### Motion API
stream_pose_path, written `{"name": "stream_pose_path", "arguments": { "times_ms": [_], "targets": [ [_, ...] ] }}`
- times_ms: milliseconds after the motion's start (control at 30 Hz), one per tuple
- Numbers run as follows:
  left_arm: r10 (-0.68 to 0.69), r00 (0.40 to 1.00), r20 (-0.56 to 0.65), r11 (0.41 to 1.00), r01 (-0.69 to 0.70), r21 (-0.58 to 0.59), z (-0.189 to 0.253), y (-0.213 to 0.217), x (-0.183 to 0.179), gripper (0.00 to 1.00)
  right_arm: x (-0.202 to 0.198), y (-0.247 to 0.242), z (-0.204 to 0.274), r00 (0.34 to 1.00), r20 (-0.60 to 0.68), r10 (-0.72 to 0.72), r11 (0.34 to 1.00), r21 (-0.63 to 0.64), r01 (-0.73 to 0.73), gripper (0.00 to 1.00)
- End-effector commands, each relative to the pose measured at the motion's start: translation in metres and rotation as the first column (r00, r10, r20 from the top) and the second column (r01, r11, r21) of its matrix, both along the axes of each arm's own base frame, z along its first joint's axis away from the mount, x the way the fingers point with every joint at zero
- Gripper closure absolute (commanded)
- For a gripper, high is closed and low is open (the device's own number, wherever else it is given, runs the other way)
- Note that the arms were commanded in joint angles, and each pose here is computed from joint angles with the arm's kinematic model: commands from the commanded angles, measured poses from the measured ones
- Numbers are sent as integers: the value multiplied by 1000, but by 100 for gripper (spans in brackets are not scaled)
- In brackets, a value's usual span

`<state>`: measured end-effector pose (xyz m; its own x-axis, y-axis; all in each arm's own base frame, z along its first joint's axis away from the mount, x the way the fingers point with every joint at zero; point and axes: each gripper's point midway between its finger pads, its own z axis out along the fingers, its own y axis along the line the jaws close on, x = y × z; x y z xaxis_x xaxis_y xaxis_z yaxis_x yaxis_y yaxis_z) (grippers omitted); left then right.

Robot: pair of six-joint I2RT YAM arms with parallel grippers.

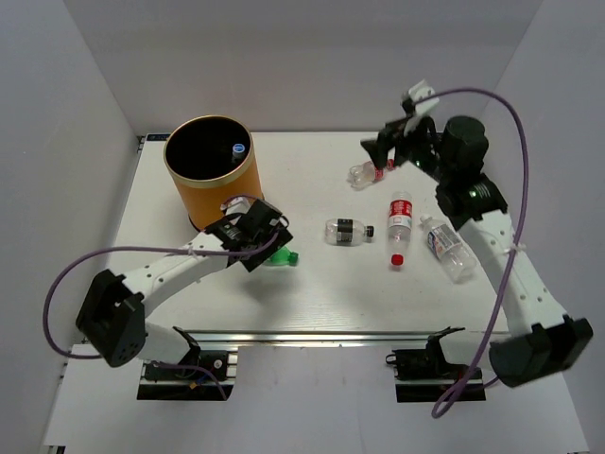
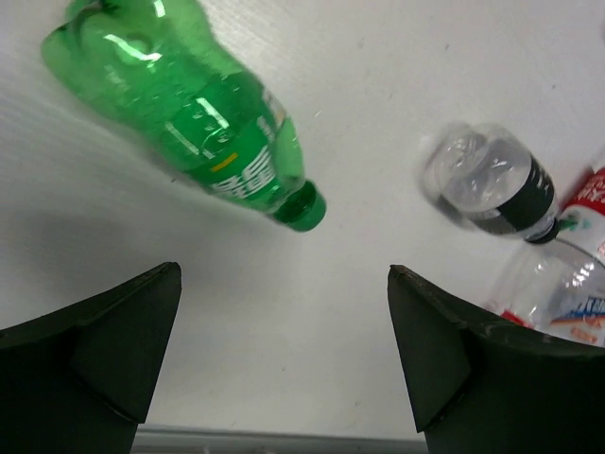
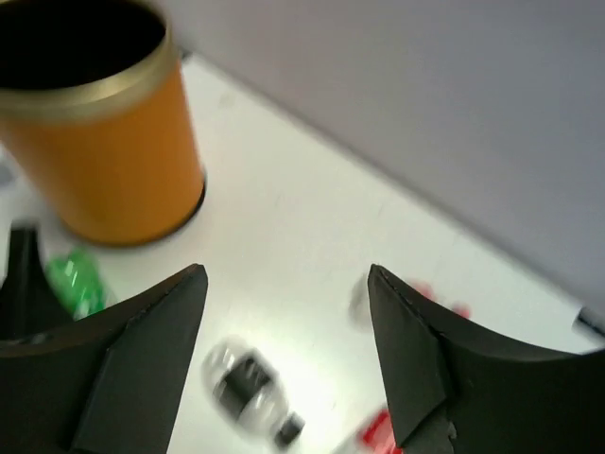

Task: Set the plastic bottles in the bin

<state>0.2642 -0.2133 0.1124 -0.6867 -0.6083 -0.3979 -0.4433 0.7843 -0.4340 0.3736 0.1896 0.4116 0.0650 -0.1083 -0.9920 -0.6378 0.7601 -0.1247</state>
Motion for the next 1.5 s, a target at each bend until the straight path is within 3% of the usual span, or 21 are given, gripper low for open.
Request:
{"name": "stream_pose_path", "arguments": {
  "times_ms": [0, 167, 333, 633, 867, 1133, 1233, 1267, 1467],
  "targets": [
    [111, 990, 89, 991, -118, 70, 13, -2, 24, 0, -30, -16, -88, 974, -226, 6, 996, -87, -27, 25],
    [98, 991, 95, 971, -116, 208, -7, -16, 33, 0, -69, -44, -119, 958, -284, -27, 997, -70, 7, 24],
    [128, 989, 70, 944, -143, 297, -21, -11, 24, 0, -77, -56, -135, 944, -328, -48, 997, -70, 26, 24],
    [174, 978, 114, 901, -205, 382, -33, 12, 20, 0, -77, -64, -153, 920, -389, -50, 998, -54, 32, 24],
    [187, 979, 79, 857, -202, 475, -58, 27, 20, 0, -85, -69, -153, 913, -405, -46, 998, -56, 25, 24],
    [183, 980, 77, 853, -197, 484, -77, 26, 30, 0, -100, -76, -157, 911, -409, -52, 997, -74, 24, 24],
    [165, 985, 59, 859, -173, 483, -82, 20, 32, 17, -102, -75, -160, 906, -421, -40, 998, -66, 14, 24],
    [164, 985, 50, 853, -168, 494, -90, 25, 27, 31, -103, -74, -161, 904, -425, -36, 998, -63, 10, 26],
    [54, 998, 45, 879, -68, 471, -94, 20, 17, 74, -109, -70, -163, 903, -429, 6, 999, -46, -29, 35]
  ]
}}
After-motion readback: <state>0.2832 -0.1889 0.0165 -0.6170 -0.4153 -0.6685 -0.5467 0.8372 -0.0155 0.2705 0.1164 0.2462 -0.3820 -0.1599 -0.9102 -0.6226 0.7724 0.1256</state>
